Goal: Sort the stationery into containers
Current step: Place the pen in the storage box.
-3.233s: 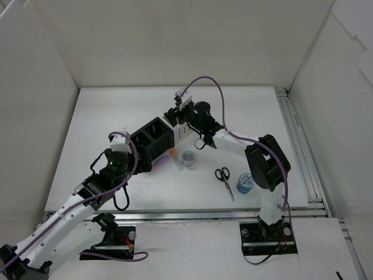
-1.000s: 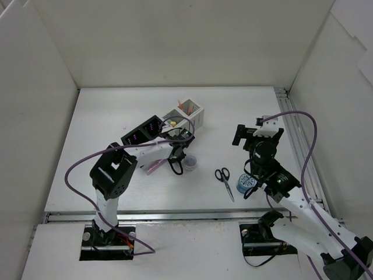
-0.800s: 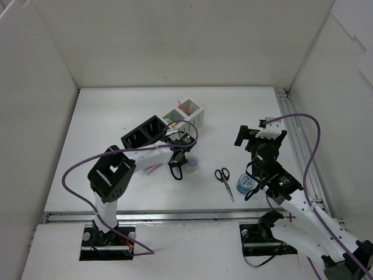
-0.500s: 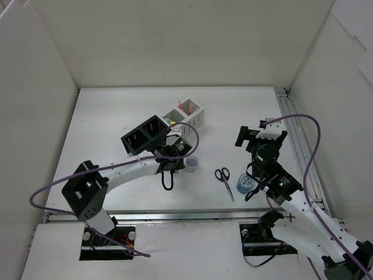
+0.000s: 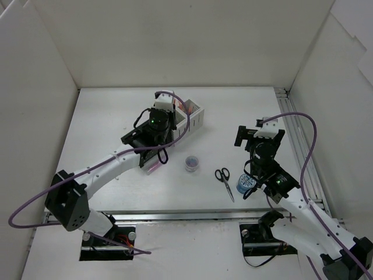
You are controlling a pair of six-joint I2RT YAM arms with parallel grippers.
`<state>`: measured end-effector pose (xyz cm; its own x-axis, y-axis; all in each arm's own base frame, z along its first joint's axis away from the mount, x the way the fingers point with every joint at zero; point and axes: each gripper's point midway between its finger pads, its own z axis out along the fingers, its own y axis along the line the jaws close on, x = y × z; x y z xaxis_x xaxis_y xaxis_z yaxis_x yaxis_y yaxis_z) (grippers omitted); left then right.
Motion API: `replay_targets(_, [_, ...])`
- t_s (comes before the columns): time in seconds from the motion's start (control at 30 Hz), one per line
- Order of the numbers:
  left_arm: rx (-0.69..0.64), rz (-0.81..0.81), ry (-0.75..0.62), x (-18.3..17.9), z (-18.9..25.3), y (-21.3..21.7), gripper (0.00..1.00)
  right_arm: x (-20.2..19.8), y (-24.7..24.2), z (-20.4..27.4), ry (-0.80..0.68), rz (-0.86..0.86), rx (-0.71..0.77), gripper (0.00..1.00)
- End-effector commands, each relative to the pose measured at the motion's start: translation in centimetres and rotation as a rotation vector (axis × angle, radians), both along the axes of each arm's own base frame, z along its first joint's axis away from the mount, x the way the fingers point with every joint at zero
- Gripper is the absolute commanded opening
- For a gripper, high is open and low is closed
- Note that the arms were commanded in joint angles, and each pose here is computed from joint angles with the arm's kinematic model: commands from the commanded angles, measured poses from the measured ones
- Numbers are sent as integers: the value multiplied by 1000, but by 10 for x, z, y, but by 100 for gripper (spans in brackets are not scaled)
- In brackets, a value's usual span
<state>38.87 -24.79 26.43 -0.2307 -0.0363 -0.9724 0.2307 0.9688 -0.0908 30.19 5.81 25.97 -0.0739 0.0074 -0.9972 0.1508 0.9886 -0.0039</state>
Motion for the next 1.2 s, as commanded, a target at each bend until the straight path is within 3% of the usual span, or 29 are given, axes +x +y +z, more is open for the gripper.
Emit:
replay_targets(0.0, [-44,12,-253,39,75,0,0,7,-3,23,-76,-29,30,98])
replay_targets(0.3, [-81,-8,-270,100,48,0,0,10,-5,18,-63,-27,23,98])
replay_targets(0.7, [-118,-13,-212,103,6,-6,8,17,-4,9,-32,-29,1,98])
replay_targets(0.87, [-122,13,-209,86,-5,-1,26,17,-9,8,-31,-53,-3,98])
replay_targets(0.97, [-112,21,-207,82,-4,0,30,17,-8,9,-34,-38,-1,98])
replay_targets(1.1, [-121,9,-221,76,10,1,46,14,-8,12,-41,-28,13,98])
replay_targets(1.17, [-120,3,-222,73,14,2,48,12,-6,14,-50,-16,21,98])
